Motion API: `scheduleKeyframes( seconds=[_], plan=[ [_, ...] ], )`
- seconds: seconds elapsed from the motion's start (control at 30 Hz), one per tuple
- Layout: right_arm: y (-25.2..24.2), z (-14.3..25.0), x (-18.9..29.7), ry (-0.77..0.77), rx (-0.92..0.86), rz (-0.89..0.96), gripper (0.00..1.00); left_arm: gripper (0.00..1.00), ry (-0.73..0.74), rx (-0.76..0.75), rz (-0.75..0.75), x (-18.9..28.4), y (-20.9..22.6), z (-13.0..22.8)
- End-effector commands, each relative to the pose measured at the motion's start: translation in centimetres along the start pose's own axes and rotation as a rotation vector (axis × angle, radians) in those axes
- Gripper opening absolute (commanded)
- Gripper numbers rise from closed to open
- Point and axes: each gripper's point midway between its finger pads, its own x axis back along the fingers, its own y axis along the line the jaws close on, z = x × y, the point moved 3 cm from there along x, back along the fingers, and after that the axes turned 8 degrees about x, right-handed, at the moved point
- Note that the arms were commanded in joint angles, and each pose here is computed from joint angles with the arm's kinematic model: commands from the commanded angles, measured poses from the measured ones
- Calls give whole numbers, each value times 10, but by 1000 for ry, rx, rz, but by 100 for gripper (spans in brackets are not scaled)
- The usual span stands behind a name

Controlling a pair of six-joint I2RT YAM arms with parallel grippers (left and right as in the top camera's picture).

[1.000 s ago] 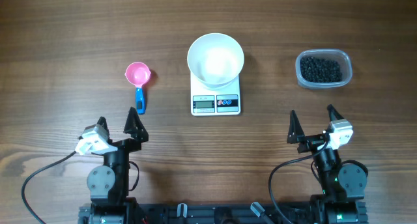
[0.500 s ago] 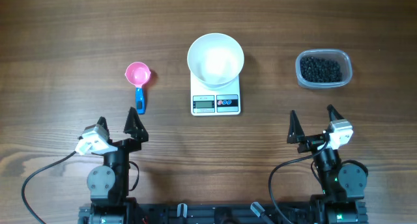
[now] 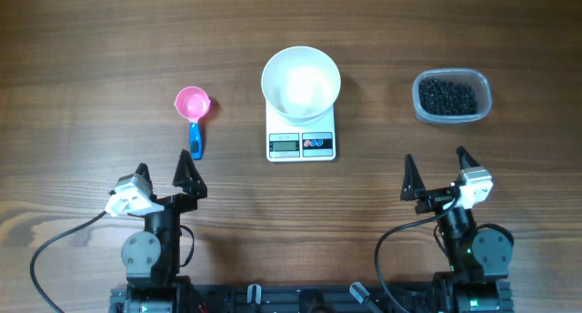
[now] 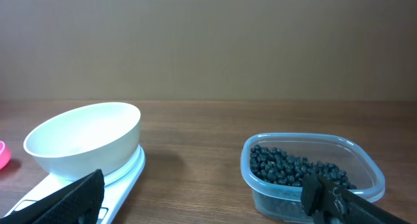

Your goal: Scoop item into bowl and weigh 150g on scale

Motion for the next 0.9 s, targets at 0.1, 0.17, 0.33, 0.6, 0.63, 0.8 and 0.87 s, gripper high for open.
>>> scheduleKeyframes(
  seconds=[0.1, 0.17, 0.33, 0.6, 0.63, 0.8, 0.87],
  plan=[
    [-1, -1, 0, -7, -10, 6, 100, 100, -8, -20, -9, 0, 2, -1],
    [-1, -1, 0, -7, -9, 6, 100, 100, -8, -20, -9, 0, 2, -1],
    [-1, -1, 0, -7, -9, 7, 100, 100, -8, -20, -9, 0, 2, -1],
    [-1, -1, 0, -7, -10, 6, 100, 100, -8, -20, -9, 0, 2, -1],
    [-1, -1, 0, -7, -10, 7, 100, 99, -8, -20, -9, 0, 2, -1],
    [-1, -1, 0, -7, -10, 6, 100, 100, -8, -20, -9, 0, 2, -1],
    [-1, -1, 0, -7, -10, 7, 100, 100, -8, -20, -9, 0, 2, -1]
  ],
)
